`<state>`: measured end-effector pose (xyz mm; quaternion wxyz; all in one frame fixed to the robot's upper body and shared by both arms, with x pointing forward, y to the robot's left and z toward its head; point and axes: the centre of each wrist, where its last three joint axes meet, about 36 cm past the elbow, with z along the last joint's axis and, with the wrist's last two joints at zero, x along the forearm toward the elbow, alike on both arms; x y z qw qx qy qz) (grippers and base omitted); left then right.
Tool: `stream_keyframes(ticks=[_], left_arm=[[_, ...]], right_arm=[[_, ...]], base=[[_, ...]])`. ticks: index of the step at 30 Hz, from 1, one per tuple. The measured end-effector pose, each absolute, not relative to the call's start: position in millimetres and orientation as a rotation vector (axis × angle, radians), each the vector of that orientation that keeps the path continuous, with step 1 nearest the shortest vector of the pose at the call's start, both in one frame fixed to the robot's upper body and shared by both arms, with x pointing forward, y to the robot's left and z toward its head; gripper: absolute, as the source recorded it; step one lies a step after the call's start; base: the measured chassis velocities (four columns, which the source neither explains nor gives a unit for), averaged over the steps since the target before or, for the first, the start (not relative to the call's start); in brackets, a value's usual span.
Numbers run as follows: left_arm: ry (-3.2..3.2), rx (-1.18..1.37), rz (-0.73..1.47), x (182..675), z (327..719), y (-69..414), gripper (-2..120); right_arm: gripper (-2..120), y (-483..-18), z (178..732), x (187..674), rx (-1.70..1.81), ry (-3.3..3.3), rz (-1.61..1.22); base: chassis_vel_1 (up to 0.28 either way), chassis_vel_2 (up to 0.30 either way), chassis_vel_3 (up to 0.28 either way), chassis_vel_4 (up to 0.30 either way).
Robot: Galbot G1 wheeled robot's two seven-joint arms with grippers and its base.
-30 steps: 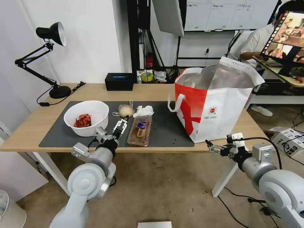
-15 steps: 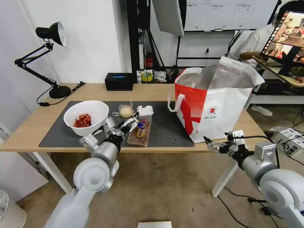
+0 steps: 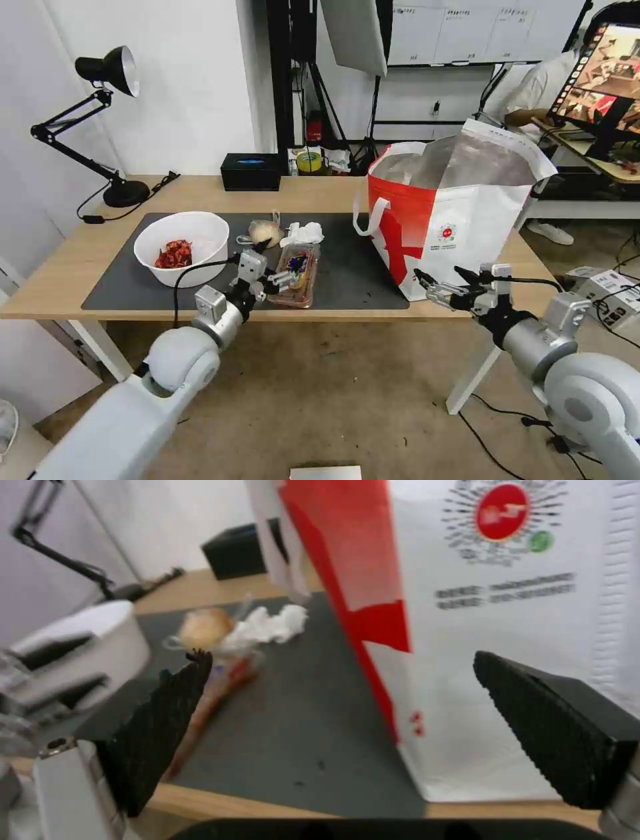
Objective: Pick up the trash from the table and place it into the takeout bag.
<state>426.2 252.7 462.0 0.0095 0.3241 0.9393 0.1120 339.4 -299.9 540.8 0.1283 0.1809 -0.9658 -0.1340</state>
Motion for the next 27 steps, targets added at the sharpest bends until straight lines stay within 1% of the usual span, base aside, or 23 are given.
stream_keyframes(ticks=[1,2,5,6,7,8,9,10,12,13,14,17,18,19,20,27], left_arm=[[2.934,1.036,0.351,427.2,460.1,255.8,63],[2.934,1.036,0.351,427.2,460.1,255.8,63],[2.935,1.087,0.347,430.5,452.9,260.6,52],[2.935,1.087,0.347,430.5,452.9,260.6,52],[2.931,1.109,0.351,432.3,451.2,261.3,46],[2.924,1.142,0.361,433.6,450.6,262.7,38],[2.919,1.172,0.373,434.7,450.1,264.7,33],[2.919,1.172,0.373,434.7,450.1,264.7,33],[2.922,1.205,0.390,436.1,447.1,268.6,23],[2.925,1.207,0.392,436.4,446.1,269.6,21],[2.925,1.207,0.392,436.4,446.1,269.6,21],[2.931,1.223,0.404,437.5,443.0,273.2,9],[2.931,1.223,0.404,437.5,443.0,273.2,9],[2.932,1.225,0.408,437.9,442.5,273.9,2],[2.933,1.227,0.414,438.3,441.9,274.5,0],[2.937,1.240,0.432,443.9,438.4,276.2,0]], right_arm=[[100,-298.8,540.6,340.4,0.543,-2.800,-0.422],[100,-298.8,540.6,340.4,0.543,-2.800,-0.422],[100,-295.5,538.8,342.8,0.578,-2.771,-0.503],[100,-295.5,538.8,342.8,0.578,-2.771,-0.503],[100,-294.4,536.9,343.8,0.584,-2.761,-0.519],[100,-292.6,533.9,346.3,0.591,-2.747,-0.536],[100,-290.7,530.8,349.0,0.597,-2.731,-0.555],[100,-290.7,530.8,349.0,0.597,-2.731,-0.555],[100,-284.9,521.9,357.4,0.605,-2.674,-0.633],[100,-283.7,520.4,359.3,0.607,-2.663,-0.651],[100,-283.7,520.4,359.3,0.607,-2.663,-0.651],[100,-278.2,516.1,368.2,0.622,-2.620,-0.702],[100,-278.2,516.1,368.2,0.622,-2.620,-0.702],[100,-276.7,515.3,371.0,0.627,-2.608,-0.705],[100,-274.4,513.4,374.8,0.635,-2.588,-0.707],[100,-254.4,511.2,404.1,0.662,-2.475,-0.813]], base=[[0.000,0.000,0.000,0.000],[0.000,0.000,0.000,0.000],[0.000,0.000,0.000,0.000],[0.000,0.000,0.000,0.000],[0.000,0.000,0.000,0.000],[0.000,0.000,0.000,0.000],[0.000,0.000,0.000,0.000],[0.000,0.000,0.000,0.000],[0.000,0.000,0.000,0.000],[0.000,0.000,0.000,0.000],[0.000,0.000,0.000,0.000],[0.000,0.000,0.000,0.000],[0.000,0.000,0.000,0.000],[0.000,0.000,0.000,0.000],[0.000,0.000,0.000,0.000],[0.000,0.000,0.000,0.000]])
